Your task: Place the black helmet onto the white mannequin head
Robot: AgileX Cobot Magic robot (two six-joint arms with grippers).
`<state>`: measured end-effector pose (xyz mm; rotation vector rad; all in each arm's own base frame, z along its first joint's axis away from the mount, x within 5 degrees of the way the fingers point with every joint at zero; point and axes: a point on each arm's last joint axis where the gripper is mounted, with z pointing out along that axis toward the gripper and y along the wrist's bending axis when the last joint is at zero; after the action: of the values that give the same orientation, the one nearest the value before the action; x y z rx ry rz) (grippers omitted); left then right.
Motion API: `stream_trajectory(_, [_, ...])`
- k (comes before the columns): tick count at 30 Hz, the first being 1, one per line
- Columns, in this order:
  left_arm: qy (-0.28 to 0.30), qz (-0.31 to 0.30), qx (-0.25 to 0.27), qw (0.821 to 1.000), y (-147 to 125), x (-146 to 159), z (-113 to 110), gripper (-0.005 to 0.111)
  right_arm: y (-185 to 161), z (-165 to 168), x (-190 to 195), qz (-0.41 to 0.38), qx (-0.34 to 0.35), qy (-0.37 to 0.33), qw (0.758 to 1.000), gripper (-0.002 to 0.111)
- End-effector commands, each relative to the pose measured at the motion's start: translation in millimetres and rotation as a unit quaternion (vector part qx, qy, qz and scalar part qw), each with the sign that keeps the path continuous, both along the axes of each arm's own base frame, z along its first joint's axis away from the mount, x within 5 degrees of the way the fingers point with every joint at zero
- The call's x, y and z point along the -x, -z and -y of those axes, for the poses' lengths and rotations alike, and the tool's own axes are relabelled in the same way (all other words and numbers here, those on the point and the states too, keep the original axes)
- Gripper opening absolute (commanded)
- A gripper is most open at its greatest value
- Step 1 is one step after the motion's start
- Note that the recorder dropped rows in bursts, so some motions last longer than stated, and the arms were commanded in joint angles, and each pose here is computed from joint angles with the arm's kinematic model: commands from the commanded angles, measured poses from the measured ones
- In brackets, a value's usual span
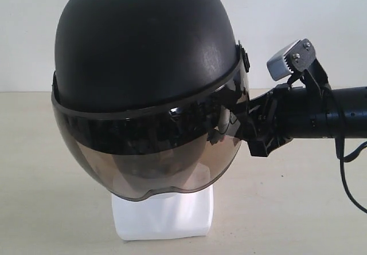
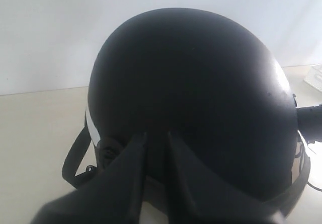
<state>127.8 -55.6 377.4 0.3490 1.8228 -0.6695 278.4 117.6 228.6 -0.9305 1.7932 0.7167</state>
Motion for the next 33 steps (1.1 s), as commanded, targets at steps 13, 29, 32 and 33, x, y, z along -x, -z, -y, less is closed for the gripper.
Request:
stream_trajectory(13, [0.004, -0.003, 0.003, 1.0, -1, 2, 1, 0.013, 2, 3, -4, -0.009, 0.014, 0.032, 0.999, 0.0])
stream_trajectory(29, [0.004, -0.003, 0.003, 1.0, -1, 2, 1, 0.013, 12, 4, 3, -0.033, 0.021, 0.029, 0.999, 0.062])
stream_trajectory(32, [0.004, -0.003, 0.003, 1.0, -1, 2, 1, 0.013, 14, 3, 7, -0.031, 0.012, 0.02, 0.999, 0.059])
stream_trajectory(33, [0.004, -0.003, 0.003, 1.0, -1, 2, 1, 0.013, 13, 2, 7, -0.024, 0.012, 0.012, 1.0, 0.06])
